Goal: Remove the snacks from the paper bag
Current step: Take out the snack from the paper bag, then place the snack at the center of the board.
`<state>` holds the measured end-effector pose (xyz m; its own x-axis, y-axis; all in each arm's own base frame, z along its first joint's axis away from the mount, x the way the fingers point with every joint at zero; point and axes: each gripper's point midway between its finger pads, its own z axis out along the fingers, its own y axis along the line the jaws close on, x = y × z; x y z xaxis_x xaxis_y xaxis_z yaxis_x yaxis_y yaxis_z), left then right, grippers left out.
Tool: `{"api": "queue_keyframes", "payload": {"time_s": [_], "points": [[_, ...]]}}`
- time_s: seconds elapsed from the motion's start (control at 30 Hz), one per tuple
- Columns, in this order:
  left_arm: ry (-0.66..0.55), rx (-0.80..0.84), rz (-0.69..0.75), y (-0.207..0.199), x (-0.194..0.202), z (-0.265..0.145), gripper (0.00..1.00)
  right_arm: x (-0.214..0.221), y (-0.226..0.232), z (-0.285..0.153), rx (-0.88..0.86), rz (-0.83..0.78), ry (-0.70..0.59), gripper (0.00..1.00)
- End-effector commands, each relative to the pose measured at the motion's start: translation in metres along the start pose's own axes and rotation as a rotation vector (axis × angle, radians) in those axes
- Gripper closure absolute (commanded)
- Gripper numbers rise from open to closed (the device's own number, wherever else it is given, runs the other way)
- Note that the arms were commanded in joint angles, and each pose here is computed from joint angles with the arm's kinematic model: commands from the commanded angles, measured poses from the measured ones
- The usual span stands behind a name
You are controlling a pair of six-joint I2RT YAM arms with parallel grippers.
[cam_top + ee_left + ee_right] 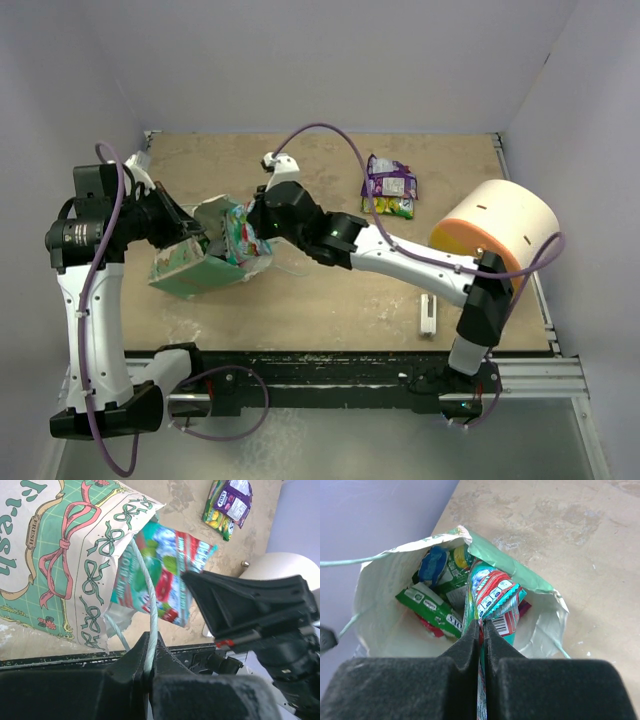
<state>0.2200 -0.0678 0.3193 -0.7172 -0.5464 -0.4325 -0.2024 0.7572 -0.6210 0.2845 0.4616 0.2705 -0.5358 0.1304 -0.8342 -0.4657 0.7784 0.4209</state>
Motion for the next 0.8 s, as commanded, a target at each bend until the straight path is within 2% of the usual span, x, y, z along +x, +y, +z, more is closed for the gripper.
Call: {"api": "queue_keyframes", "payload": {"time_s": [0.0, 0.2, 0.4, 0.57, 0.77], "points": [[-0.055, 0.029, -0.001, -0.007, -0.007, -0.004, 1.0, -0.045, 0.006, -0.051, -0.046, -0.031, -0.083, 1.0], [-0.056, 0.025, -0.012, -0.003, -0.006, 0.0, 1.0, -0.079, -0.022, -0.107, 0.014, -0.104, -0.157, 1.0], [-0.052, 0.022, -0.02, -0.001, -0.003, 0.002, 1.0, -0.115, -0.09, -0.141, 0.15, -0.101, -0.222, 1.0], [-0.05, 0.027, -0.019, -0.002, -0.005, 0.004, 1.0, -0.146, -0.159, -0.141, 0.315, -0.108, -0.278, 1.0], [-0.043, 0.035, -0.019, -0.004, -0.008, 0.006, 1.0, -0.165, -0.242, -0.112, 0.508, -0.083, -0.279, 1.0]]}}
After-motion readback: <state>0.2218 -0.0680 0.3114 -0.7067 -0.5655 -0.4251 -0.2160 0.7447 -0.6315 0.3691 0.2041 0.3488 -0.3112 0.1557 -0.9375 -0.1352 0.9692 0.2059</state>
